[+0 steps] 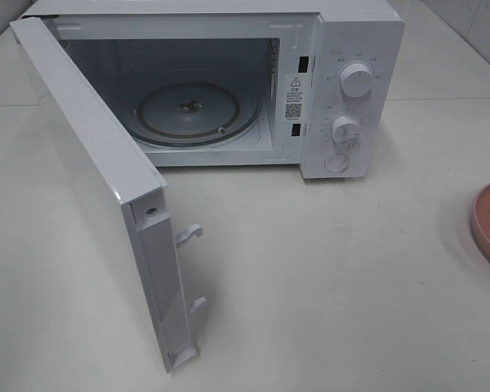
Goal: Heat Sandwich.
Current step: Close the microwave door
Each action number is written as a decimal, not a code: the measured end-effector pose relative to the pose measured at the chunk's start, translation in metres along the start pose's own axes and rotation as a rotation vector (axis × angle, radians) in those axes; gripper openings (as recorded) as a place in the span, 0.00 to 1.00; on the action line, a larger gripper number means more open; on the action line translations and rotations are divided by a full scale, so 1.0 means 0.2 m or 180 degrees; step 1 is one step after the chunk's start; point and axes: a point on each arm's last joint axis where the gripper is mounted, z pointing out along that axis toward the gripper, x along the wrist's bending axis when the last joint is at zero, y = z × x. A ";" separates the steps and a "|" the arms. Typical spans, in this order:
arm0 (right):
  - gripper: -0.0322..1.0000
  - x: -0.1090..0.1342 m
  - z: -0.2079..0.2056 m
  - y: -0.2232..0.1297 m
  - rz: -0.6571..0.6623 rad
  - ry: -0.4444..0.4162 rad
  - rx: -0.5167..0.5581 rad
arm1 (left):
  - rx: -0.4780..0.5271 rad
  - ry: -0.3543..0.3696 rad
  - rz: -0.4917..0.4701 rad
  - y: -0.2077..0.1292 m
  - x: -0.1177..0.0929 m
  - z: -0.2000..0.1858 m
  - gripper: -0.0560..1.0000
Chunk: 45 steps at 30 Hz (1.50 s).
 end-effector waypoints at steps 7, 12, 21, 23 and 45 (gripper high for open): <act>0.77 0.00 0.00 0.00 0.0000 0.0000 0.0000 | 0.0076 0.0006 -0.0016 0.09 0.01 0.09 0.79; 0.77 0.00 0.00 0.00 0.0000 0.0000 0.0000 | 0.0140 0.0013 -0.0029 0.14 0.02 0.18 0.54; 0.77 0.00 0.00 0.00 0.0000 0.0000 0.0000 | 0.0121 0.0034 -0.0063 0.18 0.03 0.38 0.11; 0.77 0.00 0.00 0.00 0.0000 0.0000 0.0000 | 0.0052 0.0047 -0.0061 0.18 0.03 0.42 0.08; 0.77 0.00 0.00 0.00 0.0000 0.0000 0.0000 | -0.0707 0.0192 0.0055 0.11 0.06 0.88 0.05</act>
